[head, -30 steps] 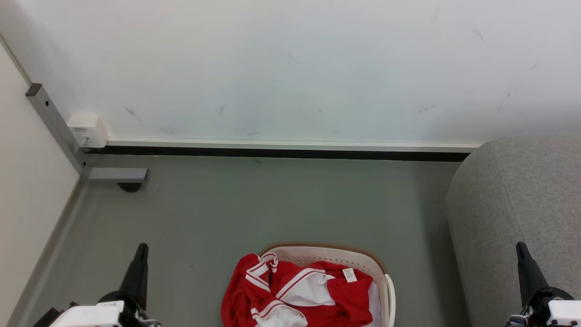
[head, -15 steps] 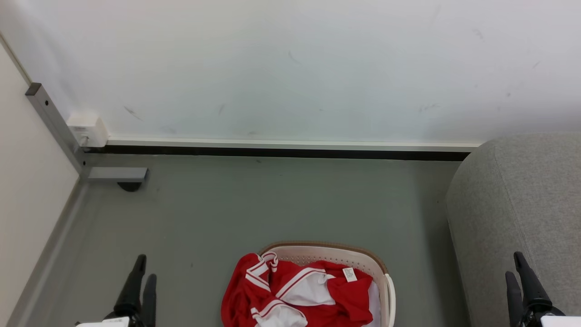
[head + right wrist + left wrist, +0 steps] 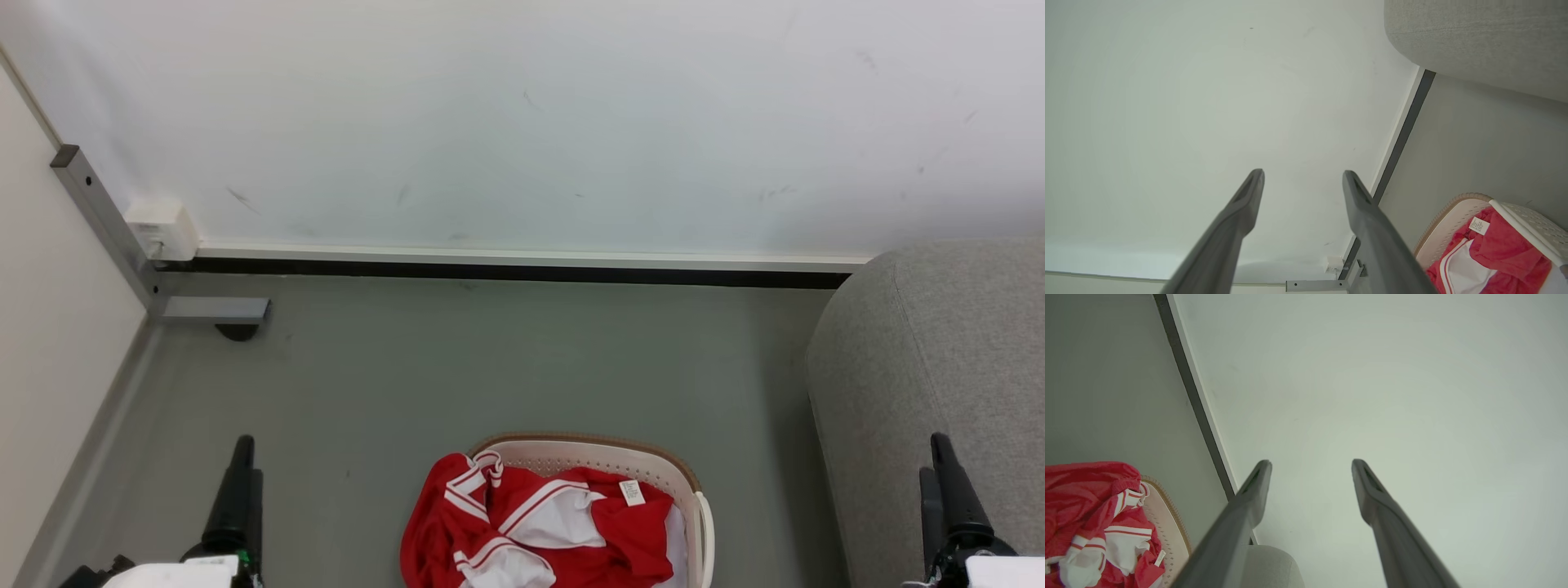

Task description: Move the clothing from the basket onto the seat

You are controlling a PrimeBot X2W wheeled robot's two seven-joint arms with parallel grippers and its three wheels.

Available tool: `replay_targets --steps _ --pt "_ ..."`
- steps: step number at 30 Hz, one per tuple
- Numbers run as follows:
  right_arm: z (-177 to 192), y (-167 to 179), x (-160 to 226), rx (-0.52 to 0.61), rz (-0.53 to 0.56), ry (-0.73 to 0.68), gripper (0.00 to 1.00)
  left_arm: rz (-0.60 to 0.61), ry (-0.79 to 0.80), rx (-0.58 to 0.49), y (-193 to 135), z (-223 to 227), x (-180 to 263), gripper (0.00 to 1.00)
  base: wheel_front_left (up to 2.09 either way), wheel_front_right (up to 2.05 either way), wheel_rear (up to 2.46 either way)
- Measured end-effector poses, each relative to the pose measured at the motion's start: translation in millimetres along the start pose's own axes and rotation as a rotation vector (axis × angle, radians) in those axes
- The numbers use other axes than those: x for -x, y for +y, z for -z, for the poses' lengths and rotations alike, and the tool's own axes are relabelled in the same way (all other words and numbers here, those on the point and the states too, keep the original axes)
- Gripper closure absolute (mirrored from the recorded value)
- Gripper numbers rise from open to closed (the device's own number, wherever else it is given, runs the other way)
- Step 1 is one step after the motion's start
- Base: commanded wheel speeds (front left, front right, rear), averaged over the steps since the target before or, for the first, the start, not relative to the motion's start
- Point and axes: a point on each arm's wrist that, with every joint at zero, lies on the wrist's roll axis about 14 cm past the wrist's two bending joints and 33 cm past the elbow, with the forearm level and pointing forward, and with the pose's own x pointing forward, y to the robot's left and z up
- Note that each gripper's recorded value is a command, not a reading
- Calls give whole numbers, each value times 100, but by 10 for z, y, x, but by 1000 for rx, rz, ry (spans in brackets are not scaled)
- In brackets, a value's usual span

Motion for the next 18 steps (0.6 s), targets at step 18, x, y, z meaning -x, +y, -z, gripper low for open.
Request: replay_targets --steps 18 --pt "163 283 -39 481 -102 37 0 62 -32 -497 -213 -51 -22 0 0 0 0"
